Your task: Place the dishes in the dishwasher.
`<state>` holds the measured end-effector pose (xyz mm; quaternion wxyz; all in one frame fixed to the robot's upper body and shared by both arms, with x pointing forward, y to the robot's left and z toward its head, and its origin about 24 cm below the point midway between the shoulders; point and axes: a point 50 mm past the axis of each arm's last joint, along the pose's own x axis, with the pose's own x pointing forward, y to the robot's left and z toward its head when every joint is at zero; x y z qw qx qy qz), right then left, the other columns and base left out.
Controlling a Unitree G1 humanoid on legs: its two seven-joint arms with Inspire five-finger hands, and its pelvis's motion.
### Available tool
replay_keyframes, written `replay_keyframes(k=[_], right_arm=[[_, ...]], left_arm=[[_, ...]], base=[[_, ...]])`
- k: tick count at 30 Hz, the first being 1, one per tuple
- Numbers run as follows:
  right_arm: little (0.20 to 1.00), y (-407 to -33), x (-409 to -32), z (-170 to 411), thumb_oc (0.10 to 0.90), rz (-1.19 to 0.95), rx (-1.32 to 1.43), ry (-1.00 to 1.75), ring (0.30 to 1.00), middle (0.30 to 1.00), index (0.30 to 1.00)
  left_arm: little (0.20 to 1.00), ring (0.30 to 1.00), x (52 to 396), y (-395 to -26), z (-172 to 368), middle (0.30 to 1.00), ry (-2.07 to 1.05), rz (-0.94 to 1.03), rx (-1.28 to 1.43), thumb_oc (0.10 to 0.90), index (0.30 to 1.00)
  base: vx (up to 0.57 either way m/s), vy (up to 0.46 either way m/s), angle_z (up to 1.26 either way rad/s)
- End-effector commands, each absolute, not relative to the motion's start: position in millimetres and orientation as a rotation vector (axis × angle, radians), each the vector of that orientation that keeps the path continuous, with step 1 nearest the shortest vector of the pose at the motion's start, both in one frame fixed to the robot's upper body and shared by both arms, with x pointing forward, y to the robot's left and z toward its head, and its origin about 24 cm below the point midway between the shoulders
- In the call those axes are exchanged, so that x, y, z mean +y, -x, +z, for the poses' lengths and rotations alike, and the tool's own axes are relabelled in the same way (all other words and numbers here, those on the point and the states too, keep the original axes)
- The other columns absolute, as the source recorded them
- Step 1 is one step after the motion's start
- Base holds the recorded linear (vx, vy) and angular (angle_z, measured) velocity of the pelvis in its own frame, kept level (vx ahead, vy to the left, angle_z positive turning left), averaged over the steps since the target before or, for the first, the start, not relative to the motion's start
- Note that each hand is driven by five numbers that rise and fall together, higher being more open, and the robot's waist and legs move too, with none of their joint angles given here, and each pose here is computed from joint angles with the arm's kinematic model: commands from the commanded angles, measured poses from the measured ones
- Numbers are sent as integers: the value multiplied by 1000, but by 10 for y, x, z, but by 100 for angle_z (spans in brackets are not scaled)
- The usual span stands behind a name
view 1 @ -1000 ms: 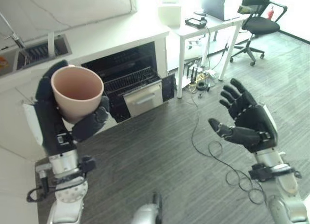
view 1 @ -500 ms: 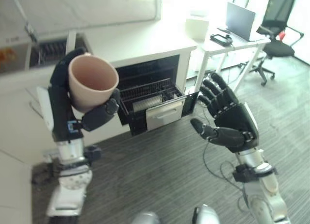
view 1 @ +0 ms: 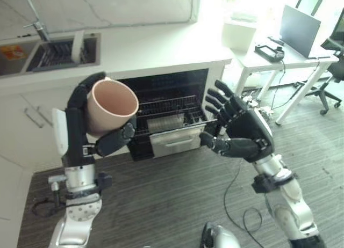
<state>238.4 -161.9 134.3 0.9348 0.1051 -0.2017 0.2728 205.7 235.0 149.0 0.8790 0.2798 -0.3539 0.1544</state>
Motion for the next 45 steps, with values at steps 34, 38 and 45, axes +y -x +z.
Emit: replay_keyframes(k=[34, 38, 45], right_arm=[[900, -2132, -1602, 1547, 800, 577, -549, -216, 900, 900, 900], [900, -2175, -1558, 1511, 800, 635, -533, -245, 900, 900, 900], [900, -2215, -1622, 1535, 800, 621, -533, -172, 900, 900, 900]], left_arm=[[300, 300, 2221, -2139, 1882, 300, -344, 265, -946, 400, 300], [300, 300, 2322, -2097, 1893, 300, -383, 309, -950, 400, 300], [300, 300, 2367, -2026, 1812, 300, -307, 308, -906, 400, 300]], base=[[205, 119, 22], [367, -225, -11], [626, -581, 51]])
